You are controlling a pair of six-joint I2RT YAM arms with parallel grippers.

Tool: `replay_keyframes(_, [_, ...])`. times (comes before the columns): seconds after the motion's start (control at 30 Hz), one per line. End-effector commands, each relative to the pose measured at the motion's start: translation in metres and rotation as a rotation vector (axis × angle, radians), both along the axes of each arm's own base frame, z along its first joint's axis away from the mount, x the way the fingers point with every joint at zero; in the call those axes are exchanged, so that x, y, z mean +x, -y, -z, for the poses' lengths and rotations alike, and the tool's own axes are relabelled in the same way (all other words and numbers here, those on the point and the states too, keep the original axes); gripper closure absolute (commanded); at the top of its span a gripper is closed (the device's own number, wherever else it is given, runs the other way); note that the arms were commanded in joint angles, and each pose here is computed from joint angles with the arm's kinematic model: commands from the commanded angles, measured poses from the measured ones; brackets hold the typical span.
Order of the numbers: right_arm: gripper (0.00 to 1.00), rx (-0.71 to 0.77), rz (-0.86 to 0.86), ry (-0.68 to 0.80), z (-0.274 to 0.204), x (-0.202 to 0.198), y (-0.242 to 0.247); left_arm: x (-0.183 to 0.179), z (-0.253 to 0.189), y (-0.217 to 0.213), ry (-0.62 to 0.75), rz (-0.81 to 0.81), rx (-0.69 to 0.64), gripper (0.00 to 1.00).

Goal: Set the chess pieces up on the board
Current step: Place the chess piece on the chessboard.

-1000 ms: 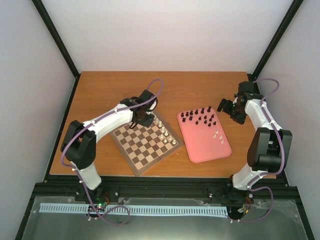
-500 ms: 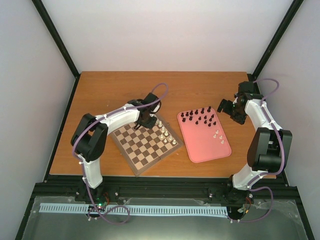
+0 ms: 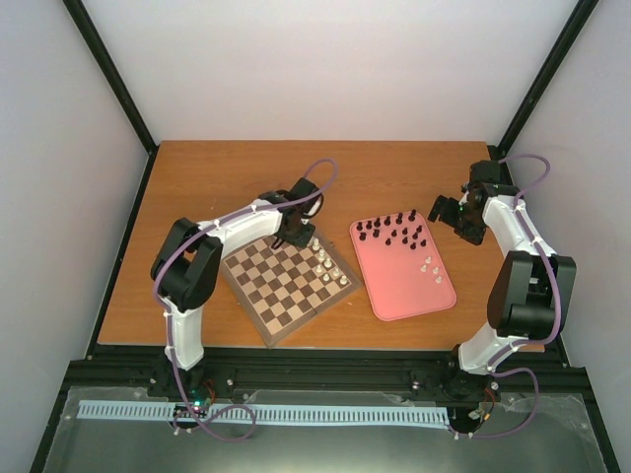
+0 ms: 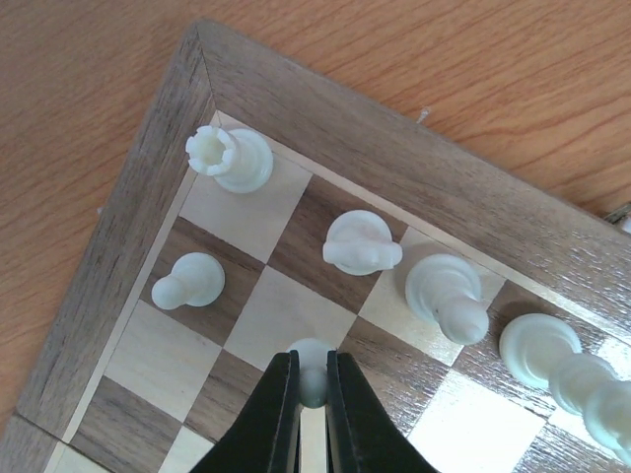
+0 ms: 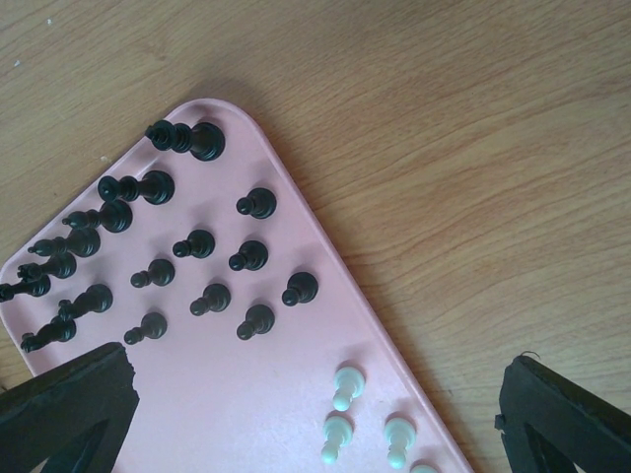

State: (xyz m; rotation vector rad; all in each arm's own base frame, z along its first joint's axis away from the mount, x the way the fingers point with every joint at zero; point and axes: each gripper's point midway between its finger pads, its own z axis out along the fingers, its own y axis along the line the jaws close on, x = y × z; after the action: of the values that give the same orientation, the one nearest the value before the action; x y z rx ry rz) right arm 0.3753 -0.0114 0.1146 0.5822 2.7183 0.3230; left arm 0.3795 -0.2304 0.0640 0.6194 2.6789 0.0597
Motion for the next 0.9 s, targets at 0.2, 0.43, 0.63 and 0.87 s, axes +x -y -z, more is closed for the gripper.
replay_keyframes(0.2, [0.0,-0.012,0.004,0.001,-0.001,0.005,0.005,0.018,-0.003,-0.003,0.03,-0.015,-0.007,0.99])
replay_keyframes(0.43, [0.0,-0.009,0.003,-0.003,0.0,0.005,0.005,0.018,0.001,-0.002,0.017,-0.014,-0.014,0.99])
replay_keyframes(0.63, [0.0,-0.007,-0.001,-0.006,0.0,0.004,0.004,0.018,0.004,-0.001,0.012,-0.015,-0.016,0.94])
replay_keyframes(0.87, [0.0,-0.006,-0.006,-0.006,0.001,0.003,0.003,0.018,0.001,-0.002,0.016,-0.015,-0.017,0.9])
